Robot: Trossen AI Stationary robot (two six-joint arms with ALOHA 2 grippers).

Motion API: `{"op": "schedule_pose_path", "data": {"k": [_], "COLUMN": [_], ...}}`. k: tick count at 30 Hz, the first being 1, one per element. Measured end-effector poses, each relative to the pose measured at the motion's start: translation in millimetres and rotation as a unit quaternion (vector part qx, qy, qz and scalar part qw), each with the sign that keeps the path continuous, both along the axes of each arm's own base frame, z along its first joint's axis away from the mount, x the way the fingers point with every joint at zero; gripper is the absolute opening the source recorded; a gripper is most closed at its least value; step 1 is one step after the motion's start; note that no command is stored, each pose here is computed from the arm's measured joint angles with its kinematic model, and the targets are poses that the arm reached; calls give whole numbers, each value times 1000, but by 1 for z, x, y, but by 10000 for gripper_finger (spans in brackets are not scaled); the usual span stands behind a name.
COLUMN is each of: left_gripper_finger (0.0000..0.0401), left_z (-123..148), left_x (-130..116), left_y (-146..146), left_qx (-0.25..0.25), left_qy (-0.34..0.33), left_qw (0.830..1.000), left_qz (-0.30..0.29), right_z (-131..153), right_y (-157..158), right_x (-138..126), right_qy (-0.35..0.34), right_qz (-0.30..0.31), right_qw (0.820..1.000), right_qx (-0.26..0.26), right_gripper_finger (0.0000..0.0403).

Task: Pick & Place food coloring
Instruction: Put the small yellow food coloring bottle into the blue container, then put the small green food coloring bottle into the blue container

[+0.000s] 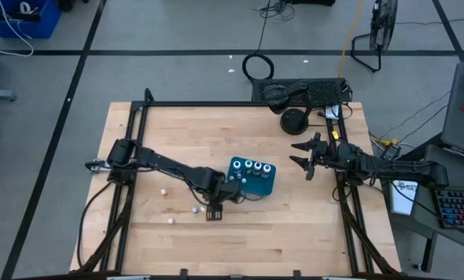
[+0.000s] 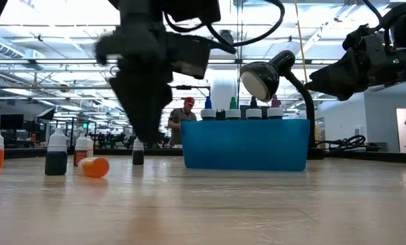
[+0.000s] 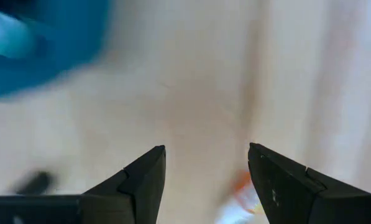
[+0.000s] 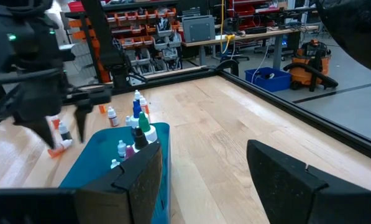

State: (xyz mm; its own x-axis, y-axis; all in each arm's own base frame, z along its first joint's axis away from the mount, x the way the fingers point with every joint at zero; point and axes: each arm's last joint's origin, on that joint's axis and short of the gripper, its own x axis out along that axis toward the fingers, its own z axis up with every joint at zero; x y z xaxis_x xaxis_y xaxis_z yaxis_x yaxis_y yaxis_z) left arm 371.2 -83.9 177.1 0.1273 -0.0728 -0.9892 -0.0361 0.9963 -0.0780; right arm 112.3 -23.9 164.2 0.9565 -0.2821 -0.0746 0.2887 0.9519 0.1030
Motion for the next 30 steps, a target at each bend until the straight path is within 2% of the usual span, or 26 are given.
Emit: {"op": "schedule_pose_path", "data": {"k": [3, 13, 22, 30], "left_gripper_finger": [230, 230, 230, 230], "left_z": [0, 9, 33, 7], "left_x": [-5, -32, -48, -61], "left_y": [-9, -27, -48, -52], "left_qx": [-19, 12, 40, 35], "left_qy": [22, 102, 43, 60], "left_qw": [999, 993, 996, 992], "left_qz": [16, 64, 71, 102], "right_z": [0, 0, 0, 0], "right_y": [0, 0, 0, 0], "right_x": [0, 0, 0, 0], "right_qy": [0, 0, -1, 0], "right_qz": [0, 0, 0, 0], "right_qw": [1000, 1000, 1000, 1000], "right_qx": [0, 0, 0, 0], "right_gripper_finger": [224, 224, 224, 224]}}
